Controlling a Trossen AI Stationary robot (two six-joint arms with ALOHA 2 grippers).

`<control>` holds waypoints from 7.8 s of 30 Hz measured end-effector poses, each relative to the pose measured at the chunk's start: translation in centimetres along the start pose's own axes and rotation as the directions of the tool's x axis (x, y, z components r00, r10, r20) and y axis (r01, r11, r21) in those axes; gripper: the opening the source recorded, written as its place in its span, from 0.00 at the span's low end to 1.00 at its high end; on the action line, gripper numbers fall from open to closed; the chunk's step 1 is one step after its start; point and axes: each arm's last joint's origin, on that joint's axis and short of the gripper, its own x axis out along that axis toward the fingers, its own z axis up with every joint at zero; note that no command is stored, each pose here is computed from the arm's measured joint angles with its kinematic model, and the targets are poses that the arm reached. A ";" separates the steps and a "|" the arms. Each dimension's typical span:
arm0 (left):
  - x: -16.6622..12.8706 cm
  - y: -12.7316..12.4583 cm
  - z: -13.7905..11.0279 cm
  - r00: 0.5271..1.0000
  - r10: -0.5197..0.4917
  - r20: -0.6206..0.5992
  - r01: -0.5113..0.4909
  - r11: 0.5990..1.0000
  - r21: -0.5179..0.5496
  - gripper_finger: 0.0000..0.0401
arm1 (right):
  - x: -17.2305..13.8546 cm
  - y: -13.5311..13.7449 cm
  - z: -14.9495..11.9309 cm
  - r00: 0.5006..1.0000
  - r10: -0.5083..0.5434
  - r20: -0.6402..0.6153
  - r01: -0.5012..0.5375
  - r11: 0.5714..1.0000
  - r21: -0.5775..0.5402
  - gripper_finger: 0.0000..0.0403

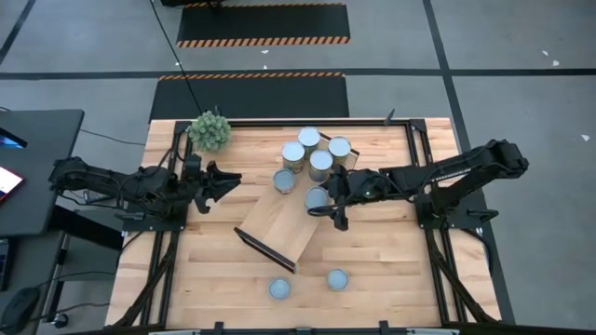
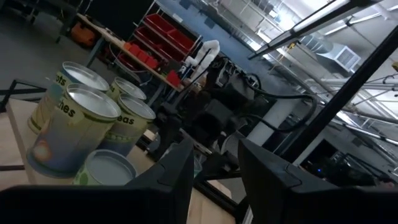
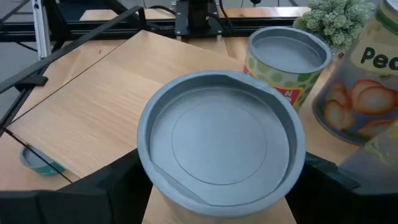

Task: Pick and place cans onto a shelf
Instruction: Put the canned mixed vegetables on the shelf, then adjust the cans on the shelf

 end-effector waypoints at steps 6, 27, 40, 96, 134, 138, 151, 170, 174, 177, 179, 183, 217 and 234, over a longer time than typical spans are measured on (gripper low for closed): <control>0.0 0.0 0.0 1.000 0.002 -0.003 -0.002 1.000 0.004 0.33 | -0.1 -0.2 0.2 0.998 -0.013 -0.059 0.013 1.000 -0.001 0.87; 0.0 0.0 0.0 1.000 0.002 -0.003 -0.002 1.000 0.004 0.33 | -2.7 1.5 3.4 0.977 -0.145 -0.154 0.100 0.959 -0.266 0.89; 0.0 0.1 -0.1 1.000 0.003 -0.005 -0.003 1.000 0.006 0.33 | -2.8 0.7 4.5 0.981 -0.169 -0.091 0.135 0.946 -0.295 0.89; 4.3 0.3 2.6 0.929 0.365 -0.059 -0.339 0.905 0.257 0.33 | -2.3 2.1 4.6 0.892 -0.417 -0.174 0.305 0.840 -0.448 0.87; 5.3 -0.1 3.1 0.941 0.281 -0.187 -0.233 0.942 0.242 0.33 | -2.5 -5.7 9.1 0.905 -0.073 -0.420 -0.041 0.965 -0.258 0.68; 5.3 -0.1 3.0 0.944 0.254 -0.211 -0.203 0.950 0.236 0.33 | -3.8 -6.0 10.9 0.929 -0.104 -0.356 0.021 0.973 -0.230 0.68; 5.4 0.2 3.2 0.934 0.324 -0.151 -0.274 0.921 0.277 0.33 | -5.8 -9.6 13.2 0.945 -0.154 -0.287 0.156 0.988 -0.016 0.70; 8.2 6.5 5.0 0.861 0.500 -0.092 -0.480 0.859 0.180 0.33 | -1.9 -12.4 11.4 0.918 -0.035 -0.395 0.074 0.994 0.085 0.70; 8.0 5.9 5.0 0.879 0.466 -0.103 -0.444 0.877 0.182 0.33 | -1.6 -12.4 11.2 0.914 -0.020 -0.405 0.058 0.995 0.082 0.70; 8.0 5.8 4.8 0.887 0.445 -0.126 -0.416 0.886 0.203 0.33 | -1.8 -12.3 11.0 0.903 -0.002 -0.430 0.040 0.996 0.079 0.70; 8.0 5.7 4.8 0.889 0.438 -0.131 -0.408 0.889 0.207 0.33 | -1.9 -12.2 10.8 0.895 0.019 -0.446 0.018 0.997 0.077 0.70; 8.2 5.8 4.6 0.885 0.445 -0.136 -0.413 0.886 0.212 0.33 | -2.1 -11.6 10.6 0.881 0.076 -0.467 -0.035 0.995 0.095 0.70; 9.7 7.2 3.8 0.862 0.490 -0.132 -0.443 0.854 0.273 0.33 | -7.8 -12.9 10.7 0.657 -0.209 -0.724 0.136 0.978 -0.159 0.65; 9.9 7.6 3.5 0.854 0.499 -0.147 -0.450 0.851 0.272 0.33 | -5.2 -14.1 8.7 0.672 -0.219 -0.707 0.161 0.976 -0.150 0.65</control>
